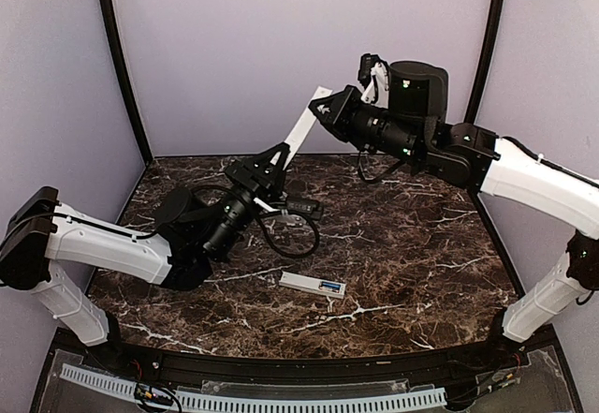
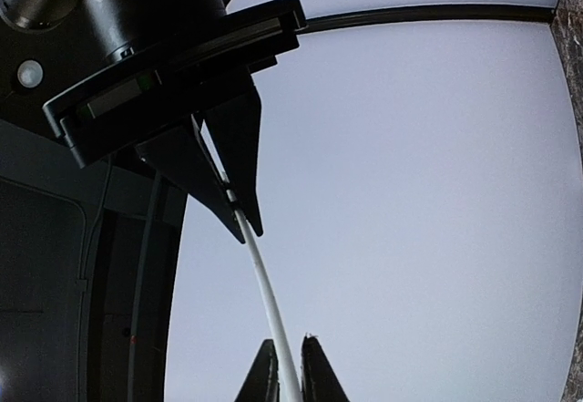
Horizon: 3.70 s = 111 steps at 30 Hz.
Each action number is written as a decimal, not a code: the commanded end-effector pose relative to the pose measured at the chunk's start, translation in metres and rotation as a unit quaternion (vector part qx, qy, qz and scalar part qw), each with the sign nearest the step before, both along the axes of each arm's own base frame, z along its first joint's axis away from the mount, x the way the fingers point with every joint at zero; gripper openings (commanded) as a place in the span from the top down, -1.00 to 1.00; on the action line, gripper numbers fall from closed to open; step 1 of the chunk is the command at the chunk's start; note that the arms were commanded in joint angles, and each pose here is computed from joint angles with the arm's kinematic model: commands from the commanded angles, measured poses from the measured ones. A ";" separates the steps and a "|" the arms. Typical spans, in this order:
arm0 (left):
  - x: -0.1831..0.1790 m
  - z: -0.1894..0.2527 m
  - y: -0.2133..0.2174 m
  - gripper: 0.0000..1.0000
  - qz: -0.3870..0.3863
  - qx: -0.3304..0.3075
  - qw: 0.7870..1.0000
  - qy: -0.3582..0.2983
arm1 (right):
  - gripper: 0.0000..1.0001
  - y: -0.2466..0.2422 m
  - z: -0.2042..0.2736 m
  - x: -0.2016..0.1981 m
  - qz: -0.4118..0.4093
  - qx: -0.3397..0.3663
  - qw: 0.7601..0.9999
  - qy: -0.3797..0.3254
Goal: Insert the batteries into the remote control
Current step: Pass from the right arm to the left, then pass from the left arm to the right, then place the battery cover on the remote control without the battery cover.
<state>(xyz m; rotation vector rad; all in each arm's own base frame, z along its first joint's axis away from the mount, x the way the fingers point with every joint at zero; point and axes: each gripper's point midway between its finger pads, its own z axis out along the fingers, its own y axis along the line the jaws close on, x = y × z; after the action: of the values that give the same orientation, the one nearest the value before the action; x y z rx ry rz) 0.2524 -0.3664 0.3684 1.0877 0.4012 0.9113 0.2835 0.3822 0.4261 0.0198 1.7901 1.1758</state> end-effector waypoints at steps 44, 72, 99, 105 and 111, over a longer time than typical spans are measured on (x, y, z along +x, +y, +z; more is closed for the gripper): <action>-0.086 0.125 0.072 1.00 -0.311 -0.355 0.861 0.189 | -0.47 0.057 0.124 -0.111 0.290 0.165 0.891 -0.308; -0.081 0.129 0.078 1.00 -0.283 -0.363 0.872 0.166 | 0.53 0.089 0.107 -0.108 0.350 0.173 0.890 -0.237; -0.075 0.111 0.067 0.35 -0.273 -0.341 0.875 0.207 | 0.82 0.075 0.106 -0.098 0.318 0.169 0.901 -0.241; -0.074 0.094 0.070 -0.33 -0.278 -0.342 0.857 0.268 | 0.85 0.059 0.102 -0.079 0.278 0.128 0.922 -0.236; -0.084 0.069 0.076 -0.62 -0.295 -0.332 0.813 0.377 | 0.88 0.036 0.066 -0.043 0.220 -0.011 0.952 -0.215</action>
<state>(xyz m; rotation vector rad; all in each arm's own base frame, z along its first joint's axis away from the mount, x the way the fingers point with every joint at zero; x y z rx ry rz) 0.1740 -0.2925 0.4623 0.7278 0.7684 -0.1311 0.2197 0.4407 0.5104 -0.6112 1.3193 1.5711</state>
